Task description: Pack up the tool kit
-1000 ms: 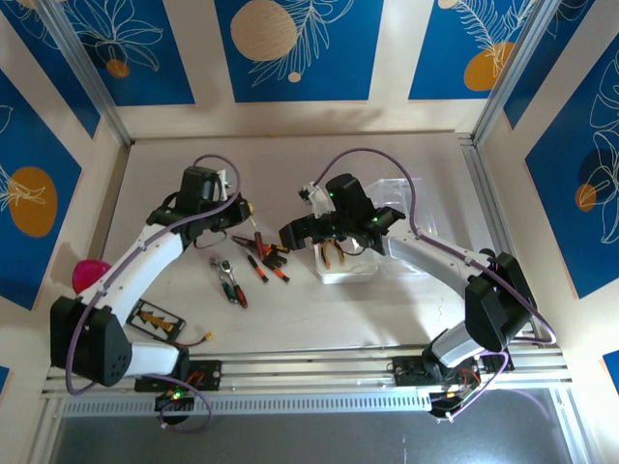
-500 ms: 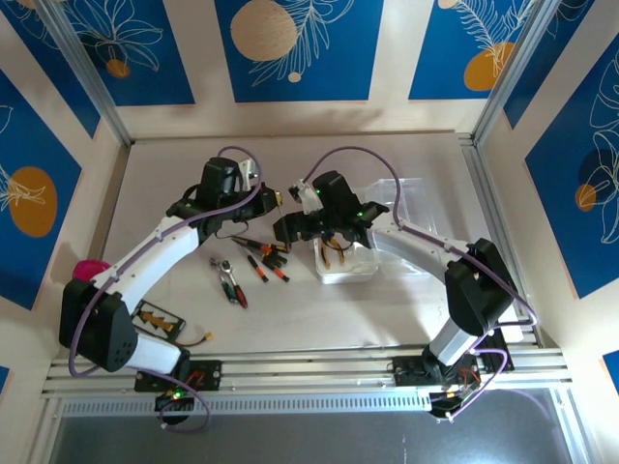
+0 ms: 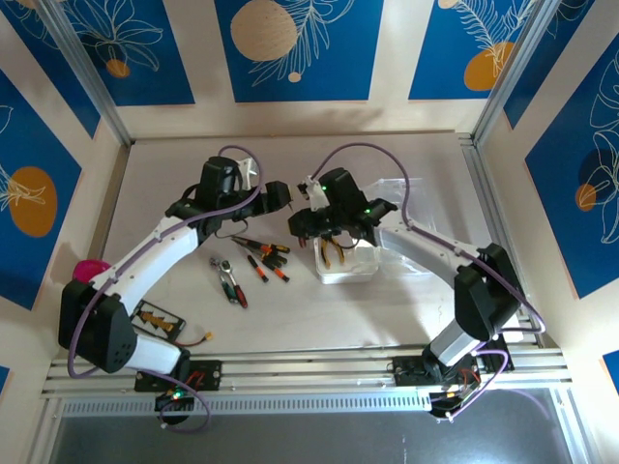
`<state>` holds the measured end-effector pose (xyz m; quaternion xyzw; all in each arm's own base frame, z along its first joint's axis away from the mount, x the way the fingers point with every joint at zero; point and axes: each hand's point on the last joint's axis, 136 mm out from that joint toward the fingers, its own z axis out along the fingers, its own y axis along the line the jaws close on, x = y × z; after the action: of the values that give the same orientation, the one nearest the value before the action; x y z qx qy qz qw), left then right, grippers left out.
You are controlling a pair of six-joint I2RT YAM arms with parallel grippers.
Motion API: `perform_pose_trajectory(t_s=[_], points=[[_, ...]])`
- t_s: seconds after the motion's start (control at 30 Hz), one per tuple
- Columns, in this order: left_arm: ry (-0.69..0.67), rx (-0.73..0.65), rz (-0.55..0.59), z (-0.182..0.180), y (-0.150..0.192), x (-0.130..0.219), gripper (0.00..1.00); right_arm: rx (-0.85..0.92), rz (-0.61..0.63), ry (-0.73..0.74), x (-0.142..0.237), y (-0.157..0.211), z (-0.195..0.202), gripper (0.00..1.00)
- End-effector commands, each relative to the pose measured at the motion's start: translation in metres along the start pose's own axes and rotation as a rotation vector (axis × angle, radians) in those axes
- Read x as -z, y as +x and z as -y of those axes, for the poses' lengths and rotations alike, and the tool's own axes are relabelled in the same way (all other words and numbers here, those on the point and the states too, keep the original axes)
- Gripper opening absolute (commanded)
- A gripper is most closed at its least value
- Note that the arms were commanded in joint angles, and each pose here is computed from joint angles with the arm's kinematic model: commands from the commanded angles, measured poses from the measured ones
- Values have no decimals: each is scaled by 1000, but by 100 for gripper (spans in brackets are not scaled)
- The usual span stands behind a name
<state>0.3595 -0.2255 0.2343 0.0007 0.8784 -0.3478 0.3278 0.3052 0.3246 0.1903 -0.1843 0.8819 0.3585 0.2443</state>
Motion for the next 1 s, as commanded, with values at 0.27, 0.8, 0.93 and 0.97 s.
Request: perform_pose_trajectory(t_s=[0.27, 0.8, 0.93, 0.97], points=[[-434, -90, 6, -105, -1, 54, 100, -93, -148, 622, 71, 52, 135, 0], [-431, -45, -69, -121, 28, 40, 100, -94, -258, 984, 101, 64, 193, 6], [-434, -42, -77, -122, 31, 40, 100, -90, -246, 977, 97, 61, 191, 25], [-435, -42, -78, -122, 31, 40, 100, -88, -243, 972, 96, 60, 190, 30]])
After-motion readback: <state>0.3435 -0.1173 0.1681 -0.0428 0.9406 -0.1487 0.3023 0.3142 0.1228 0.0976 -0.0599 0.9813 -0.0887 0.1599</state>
